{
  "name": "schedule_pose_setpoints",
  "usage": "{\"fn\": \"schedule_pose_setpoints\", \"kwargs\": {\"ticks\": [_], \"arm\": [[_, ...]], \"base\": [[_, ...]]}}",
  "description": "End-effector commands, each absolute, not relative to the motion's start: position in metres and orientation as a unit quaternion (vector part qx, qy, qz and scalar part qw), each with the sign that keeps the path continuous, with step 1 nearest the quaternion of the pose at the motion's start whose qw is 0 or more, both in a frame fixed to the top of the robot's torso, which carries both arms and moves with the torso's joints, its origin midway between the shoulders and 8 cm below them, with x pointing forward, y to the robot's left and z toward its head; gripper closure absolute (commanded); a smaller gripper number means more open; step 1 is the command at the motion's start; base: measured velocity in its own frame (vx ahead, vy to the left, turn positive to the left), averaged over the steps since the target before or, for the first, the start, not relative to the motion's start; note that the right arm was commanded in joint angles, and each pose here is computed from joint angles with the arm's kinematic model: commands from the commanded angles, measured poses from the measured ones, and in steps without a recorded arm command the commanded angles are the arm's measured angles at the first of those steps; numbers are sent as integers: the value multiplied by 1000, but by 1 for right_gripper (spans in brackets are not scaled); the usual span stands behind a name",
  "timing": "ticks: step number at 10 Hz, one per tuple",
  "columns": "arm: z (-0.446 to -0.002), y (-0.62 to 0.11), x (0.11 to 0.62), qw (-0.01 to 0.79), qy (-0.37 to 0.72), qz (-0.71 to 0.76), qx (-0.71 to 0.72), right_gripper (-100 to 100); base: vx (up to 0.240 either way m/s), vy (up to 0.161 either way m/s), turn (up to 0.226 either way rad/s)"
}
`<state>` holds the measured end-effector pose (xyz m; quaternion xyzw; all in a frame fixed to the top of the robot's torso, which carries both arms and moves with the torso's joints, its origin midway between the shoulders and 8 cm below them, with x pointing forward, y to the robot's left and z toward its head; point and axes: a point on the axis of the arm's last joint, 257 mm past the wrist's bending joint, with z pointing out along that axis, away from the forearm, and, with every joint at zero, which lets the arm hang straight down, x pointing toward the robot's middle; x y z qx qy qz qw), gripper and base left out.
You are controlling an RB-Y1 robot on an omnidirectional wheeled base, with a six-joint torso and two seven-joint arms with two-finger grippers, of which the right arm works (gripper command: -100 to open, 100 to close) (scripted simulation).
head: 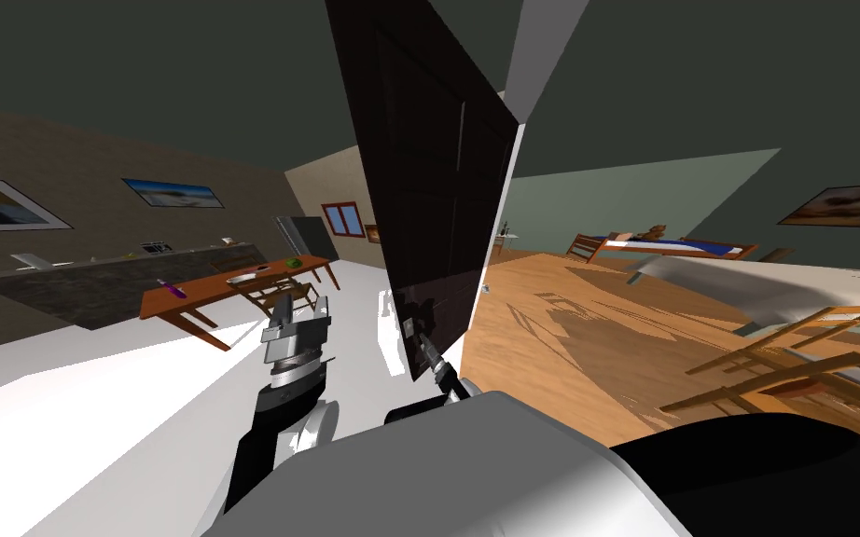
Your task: Push the door open
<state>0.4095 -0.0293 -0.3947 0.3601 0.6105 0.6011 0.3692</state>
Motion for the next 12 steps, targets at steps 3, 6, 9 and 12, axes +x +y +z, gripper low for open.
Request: {"fn": "schedule_pose_setpoints", "kwargs": {"ticks": [3,6,9,12], "arm": [[-394,-31,412,374,607,601,361,-100],[-392,-29,413,374,604,603,363,-100],[-392,-29,413,374,604,603,363,100],[-392,-29,413,374,604,603,363,100]], "base": [[213,130,27],[152,85,15],[-19,-11,9],[-6,-3,-2]]}}
